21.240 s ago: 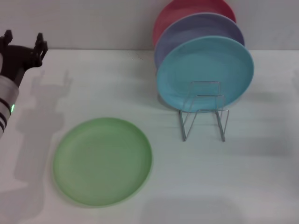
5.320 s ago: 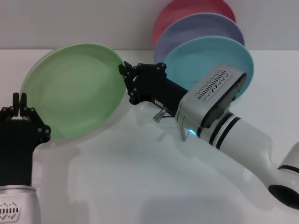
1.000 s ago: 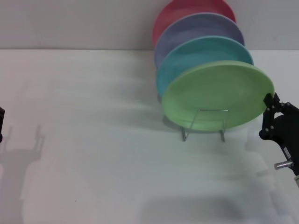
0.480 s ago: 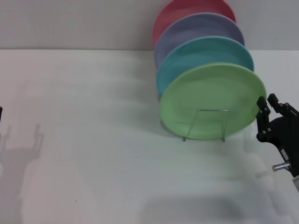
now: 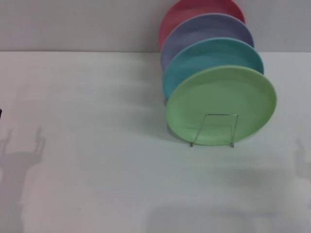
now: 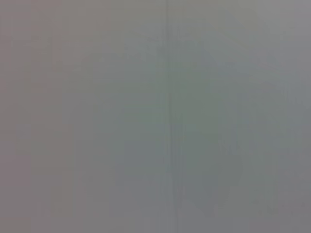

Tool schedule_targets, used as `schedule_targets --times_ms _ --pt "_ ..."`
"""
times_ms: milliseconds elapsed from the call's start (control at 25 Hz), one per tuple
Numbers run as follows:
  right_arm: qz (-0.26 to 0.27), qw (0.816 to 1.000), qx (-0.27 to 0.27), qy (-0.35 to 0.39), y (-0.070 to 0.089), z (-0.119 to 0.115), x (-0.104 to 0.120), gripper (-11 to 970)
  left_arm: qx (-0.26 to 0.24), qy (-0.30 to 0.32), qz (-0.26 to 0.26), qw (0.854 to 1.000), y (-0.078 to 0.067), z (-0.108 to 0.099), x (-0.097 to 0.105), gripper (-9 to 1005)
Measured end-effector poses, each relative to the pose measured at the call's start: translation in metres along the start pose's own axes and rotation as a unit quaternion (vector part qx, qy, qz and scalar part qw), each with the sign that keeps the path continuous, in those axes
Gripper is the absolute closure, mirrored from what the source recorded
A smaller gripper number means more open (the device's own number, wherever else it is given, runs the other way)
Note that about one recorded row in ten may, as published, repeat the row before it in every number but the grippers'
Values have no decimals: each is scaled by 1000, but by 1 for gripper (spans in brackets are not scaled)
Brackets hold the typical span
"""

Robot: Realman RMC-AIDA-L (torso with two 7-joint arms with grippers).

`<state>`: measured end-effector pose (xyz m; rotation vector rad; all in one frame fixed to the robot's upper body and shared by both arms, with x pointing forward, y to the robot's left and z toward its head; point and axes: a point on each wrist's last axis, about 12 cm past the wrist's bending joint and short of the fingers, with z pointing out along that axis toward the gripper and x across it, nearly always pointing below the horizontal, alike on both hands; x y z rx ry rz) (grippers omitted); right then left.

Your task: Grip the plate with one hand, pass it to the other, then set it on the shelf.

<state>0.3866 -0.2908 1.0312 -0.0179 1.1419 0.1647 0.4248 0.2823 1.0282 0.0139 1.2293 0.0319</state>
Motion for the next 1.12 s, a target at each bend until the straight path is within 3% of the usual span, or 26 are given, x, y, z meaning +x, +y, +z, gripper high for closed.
schedule_targets --times_ms 80,160,200,240,400,600,1120 --pt "-1 1000 -4 -1 -5 3 0 595 3 -2 3 1000 -1 2 0 310" --pt "8 1000 -19 8 -17 10 3 583 4 -3 2 1000 -2 4 1 310" --pt "29 999 -18 21 -31 18 5 570 5 -2 1 1000 -3 6 1 310" --pt "29 999 -18 21 -31 18 5 557 5 -2 1 1000 -3 6 1 311" --pt "52 998 14 40 -61 40 8 506 9 -5 -1 1000 -5 12 1 311" --pt "37 997 60 44 -73 55 12 352 21 -2 1 1000 -9 22 3 311" --pt "13 996 67 62 -89 69 13 351 41 32 -5 999 -18 46 13 312"
